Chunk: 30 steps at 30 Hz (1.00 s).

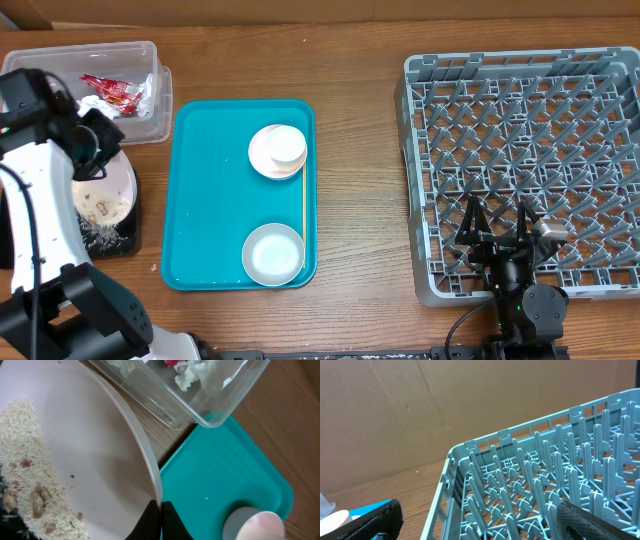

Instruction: Sort waste into correct bins and load items into the dishwasher

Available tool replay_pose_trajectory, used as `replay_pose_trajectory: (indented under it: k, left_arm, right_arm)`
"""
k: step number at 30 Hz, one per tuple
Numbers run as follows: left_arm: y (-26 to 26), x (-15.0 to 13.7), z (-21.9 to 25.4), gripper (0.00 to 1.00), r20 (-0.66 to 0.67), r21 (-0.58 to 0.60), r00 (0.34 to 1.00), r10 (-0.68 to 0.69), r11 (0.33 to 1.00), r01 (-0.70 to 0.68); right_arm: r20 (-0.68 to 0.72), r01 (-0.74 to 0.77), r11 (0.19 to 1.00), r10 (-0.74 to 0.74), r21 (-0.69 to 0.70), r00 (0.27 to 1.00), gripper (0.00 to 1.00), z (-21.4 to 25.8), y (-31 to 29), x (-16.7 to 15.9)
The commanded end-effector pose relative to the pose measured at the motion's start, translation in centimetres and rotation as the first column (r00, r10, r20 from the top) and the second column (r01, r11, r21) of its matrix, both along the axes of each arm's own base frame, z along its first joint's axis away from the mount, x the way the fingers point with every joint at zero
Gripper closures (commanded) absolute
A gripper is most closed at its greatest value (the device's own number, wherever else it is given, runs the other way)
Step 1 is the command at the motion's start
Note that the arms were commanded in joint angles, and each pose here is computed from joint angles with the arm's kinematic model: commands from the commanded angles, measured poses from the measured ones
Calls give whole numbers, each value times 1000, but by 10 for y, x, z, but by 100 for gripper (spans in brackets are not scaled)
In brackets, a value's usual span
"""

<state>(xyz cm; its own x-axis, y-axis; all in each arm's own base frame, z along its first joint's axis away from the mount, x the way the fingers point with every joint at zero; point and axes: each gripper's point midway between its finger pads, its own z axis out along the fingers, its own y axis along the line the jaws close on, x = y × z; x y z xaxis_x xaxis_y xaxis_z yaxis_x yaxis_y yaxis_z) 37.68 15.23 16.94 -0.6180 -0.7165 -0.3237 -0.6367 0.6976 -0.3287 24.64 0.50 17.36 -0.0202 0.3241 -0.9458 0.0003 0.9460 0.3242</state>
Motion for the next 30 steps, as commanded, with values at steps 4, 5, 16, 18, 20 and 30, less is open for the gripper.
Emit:
replay_pose_trajectory:
  k: [4, 5, 16, 18, 20, 30]
  left_arm:
    - [9, 7, 22, 96, 138, -155, 990, 15, 988, 6]
    - [12, 6, 23, 96, 144, -163, 989, 24, 987, 0]
    - [43, -4, 35, 96, 229, -227, 969, 88, 973, -35]
    - [46, -3, 42, 96, 273, -237, 959, 72, 971, -5]
    - [47, -3, 46, 96, 299, -245, 952, 59, 969, 17]
    - [62, -15, 60, 96, 397, -254, 917, 26, 964, 82]
  right_arm:
    - [3, 1, 1000, -1, -3, 1000, 0, -2, 0, 0]
    - [3, 1, 1000, -1, -3, 1000, 0, -2, 0, 0]
    - [3, 1, 1000, -1, -3, 1000, 0, -2, 0, 0]
    - [3, 1, 1000, -1, -3, 1000, 0, -2, 0, 0]
    - [3, 1, 1000, -1, -3, 1000, 0, -2, 0, 0]
    - [3, 1, 1000, -1, -3, 1000, 0, -2, 0, 0]
